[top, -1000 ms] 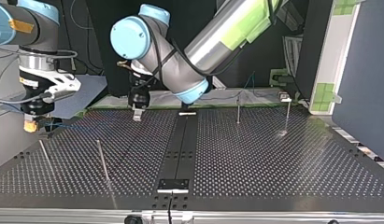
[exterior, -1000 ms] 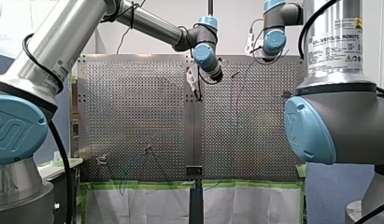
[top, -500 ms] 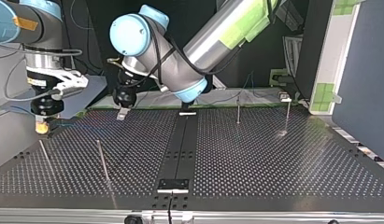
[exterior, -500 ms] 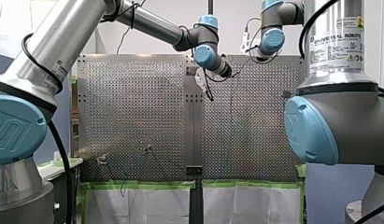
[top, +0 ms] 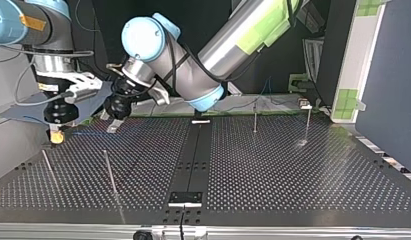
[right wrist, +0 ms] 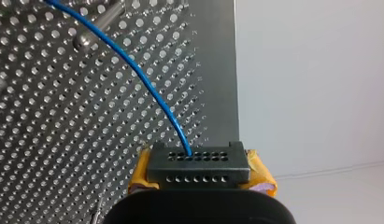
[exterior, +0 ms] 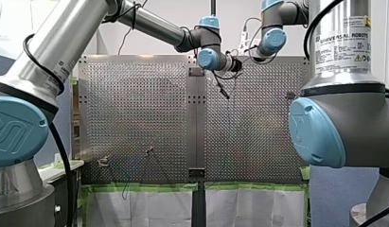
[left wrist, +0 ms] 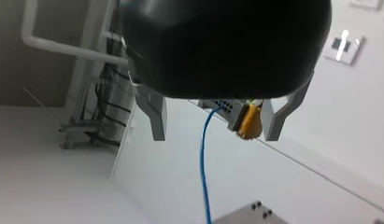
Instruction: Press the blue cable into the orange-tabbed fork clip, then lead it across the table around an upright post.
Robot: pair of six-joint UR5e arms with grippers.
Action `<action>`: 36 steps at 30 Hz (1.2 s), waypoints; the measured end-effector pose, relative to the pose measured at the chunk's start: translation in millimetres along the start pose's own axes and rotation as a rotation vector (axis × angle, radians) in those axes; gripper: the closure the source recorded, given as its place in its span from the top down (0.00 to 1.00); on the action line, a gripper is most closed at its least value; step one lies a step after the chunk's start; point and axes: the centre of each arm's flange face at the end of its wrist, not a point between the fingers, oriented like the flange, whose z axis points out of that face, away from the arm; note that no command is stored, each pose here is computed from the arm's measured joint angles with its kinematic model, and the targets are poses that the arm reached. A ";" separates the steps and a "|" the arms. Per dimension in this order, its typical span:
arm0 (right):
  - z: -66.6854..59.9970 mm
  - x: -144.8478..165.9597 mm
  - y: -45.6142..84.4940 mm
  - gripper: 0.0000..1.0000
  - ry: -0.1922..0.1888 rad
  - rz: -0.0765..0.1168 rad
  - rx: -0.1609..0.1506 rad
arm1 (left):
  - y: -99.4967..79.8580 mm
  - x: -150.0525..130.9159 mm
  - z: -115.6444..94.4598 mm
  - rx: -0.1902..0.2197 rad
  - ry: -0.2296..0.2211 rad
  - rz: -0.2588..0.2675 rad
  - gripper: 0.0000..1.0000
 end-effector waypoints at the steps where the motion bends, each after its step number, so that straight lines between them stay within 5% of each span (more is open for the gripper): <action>1: -0.2 0.1 -0.7 0.00 0.000 0.000 0.001 | -0.2 0.2 0.5 0.009 0.006 -0.012 0.99; 6: -1.2 1.0 -2.3 0.00 0.002 0.000 0.005 | 1.3 1.6 1.6 0.031 0.039 -0.058 0.99; 12: -3.0 4.8 -3.3 0.00 0.009 0.001 0.007 | 22.6 15.6 7.3 0.001 0.072 -0.115 0.99; 18: -4.4 7.2 -4.5 0.00 0.013 0.001 0.009 | 34.3 9.5 16.4 -0.004 0.018 -0.154 0.99; 28: -5.6 8.3 -7.3 0.00 0.015 0.001 0.015 | 43.5 -5.6 25.8 0.001 -0.056 -0.144 0.99; 36: -6.0 8.8 -10.4 0.00 0.017 0.002 0.024 | 45.6 -11.8 31.4 0.042 -0.060 -0.178 0.99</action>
